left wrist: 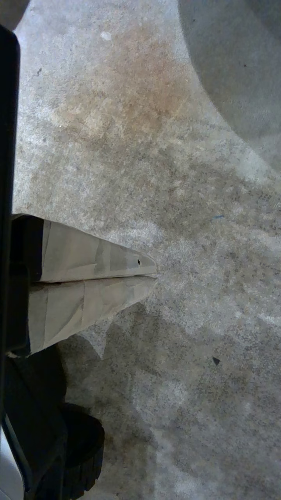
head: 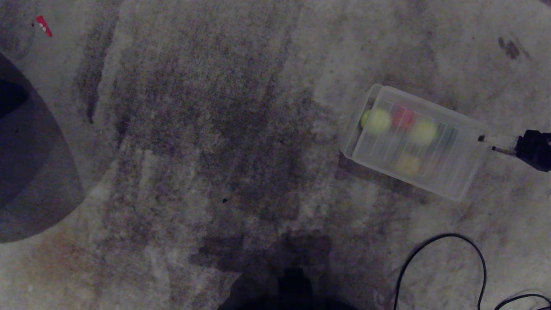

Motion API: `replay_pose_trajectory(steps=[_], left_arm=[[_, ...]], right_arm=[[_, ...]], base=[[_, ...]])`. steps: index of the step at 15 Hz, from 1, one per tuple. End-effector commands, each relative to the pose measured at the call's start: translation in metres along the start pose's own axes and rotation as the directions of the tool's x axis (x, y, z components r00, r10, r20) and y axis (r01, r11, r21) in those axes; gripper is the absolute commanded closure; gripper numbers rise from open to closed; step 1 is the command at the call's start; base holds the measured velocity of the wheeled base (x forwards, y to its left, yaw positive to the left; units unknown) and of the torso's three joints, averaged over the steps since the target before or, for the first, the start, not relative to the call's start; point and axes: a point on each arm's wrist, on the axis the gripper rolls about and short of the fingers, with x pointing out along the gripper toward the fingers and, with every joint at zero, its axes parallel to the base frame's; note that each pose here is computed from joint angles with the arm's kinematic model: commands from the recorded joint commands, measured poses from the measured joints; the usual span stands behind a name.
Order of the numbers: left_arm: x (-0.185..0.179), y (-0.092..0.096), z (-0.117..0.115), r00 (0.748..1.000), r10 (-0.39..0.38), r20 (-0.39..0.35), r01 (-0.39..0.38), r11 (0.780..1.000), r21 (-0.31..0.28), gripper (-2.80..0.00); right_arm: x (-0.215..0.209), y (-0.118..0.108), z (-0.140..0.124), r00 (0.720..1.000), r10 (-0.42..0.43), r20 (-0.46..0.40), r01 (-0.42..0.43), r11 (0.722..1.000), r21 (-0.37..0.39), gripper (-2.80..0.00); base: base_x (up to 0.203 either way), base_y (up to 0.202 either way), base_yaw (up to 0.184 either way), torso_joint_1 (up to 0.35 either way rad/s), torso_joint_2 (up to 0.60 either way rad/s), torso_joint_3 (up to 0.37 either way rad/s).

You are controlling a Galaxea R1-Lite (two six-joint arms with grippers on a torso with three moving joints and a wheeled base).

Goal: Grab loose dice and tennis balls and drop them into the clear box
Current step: Close the lid

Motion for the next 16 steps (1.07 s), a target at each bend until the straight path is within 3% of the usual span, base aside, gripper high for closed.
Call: replay_pose_trajectory(steps=[1,5,6,9,13,16], left_arm=[[0.000,0.000,0.000,1.000,0.001,-0.003,-0.001,1.000,0.000,0.00],[0.000,0.000,0.000,1.000,0.001,-0.003,-0.001,1.000,0.000,0.00],[0.000,0.000,0.000,1.000,0.001,-0.003,-0.001,1.000,0.000,0.00],[0.000,0.000,0.000,1.000,0.001,-0.003,-0.001,1.000,0.000,0.00],[0.000,0.000,0.000,1.000,0.001,-0.003,-0.001,1.000,0.000,0.00],[0.000,0.000,0.000,1.000,0.001,-0.003,-0.001,1.000,0.000,0.00]], right_arm=[[-0.016,0.014,0.003,1.000,0.002,0.007,-0.002,1.000,-0.007,-2.80],[-0.037,0.030,-0.012,0.998,-0.010,-0.055,0.017,0.990,0.142,-2.80],[-0.038,0.031,-0.015,0.998,-0.011,-0.063,0.021,0.986,0.166,0.00],[-0.036,0.026,-0.025,0.990,-0.096,-0.106,0.108,0.988,0.108,0.00],[-0.028,0.009,-0.052,0.914,-0.318,-0.253,0.320,0.947,-0.033,0.00],[-0.018,-0.001,-0.058,0.899,-0.330,-0.287,0.328,0.943,-0.055,0.00]], base=[[0.000,0.000,0.000,0.000,0.00,0.000],[0.000,0.000,0.000,0.000,0.00,0.000],[0.000,0.000,0.000,0.000,0.00,0.000],[0.000,0.000,0.000,0.000,0.00,0.000],[0.000,0.000,0.000,0.000,0.00,0.000],[0.000,0.000,0.000,0.000,0.00,0.000]])
